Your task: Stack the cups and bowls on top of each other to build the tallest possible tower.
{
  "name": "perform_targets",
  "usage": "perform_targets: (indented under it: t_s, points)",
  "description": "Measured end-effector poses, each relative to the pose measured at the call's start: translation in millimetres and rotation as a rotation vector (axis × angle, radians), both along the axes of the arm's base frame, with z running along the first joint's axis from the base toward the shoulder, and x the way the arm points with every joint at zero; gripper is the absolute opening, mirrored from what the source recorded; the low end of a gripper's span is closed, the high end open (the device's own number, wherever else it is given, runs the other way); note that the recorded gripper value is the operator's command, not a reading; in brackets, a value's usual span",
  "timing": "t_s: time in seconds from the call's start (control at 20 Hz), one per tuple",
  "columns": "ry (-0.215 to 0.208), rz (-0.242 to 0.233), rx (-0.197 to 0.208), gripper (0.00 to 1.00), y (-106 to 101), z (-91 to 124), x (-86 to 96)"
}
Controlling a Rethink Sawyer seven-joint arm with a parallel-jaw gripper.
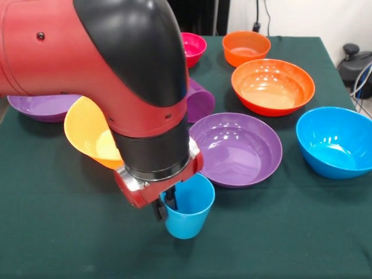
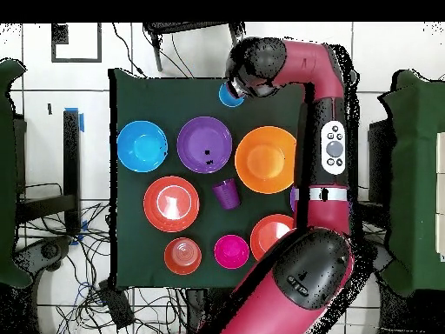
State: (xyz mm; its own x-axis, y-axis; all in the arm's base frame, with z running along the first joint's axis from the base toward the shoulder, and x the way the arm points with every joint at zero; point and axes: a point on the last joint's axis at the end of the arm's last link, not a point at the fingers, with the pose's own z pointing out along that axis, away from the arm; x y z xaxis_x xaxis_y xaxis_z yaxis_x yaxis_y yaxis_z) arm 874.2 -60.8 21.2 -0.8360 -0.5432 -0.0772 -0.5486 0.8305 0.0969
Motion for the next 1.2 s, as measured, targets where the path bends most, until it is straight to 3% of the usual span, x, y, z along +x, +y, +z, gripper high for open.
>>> perform_targets:
  t_s: [0.5,1.2]
  points:
    - [0.031,0.012,0.039,0.0,25.0,-25.5,-8.5]
    - [-0.006,-0.012,0.063,0.0,22.7,-33.0,-5.5]
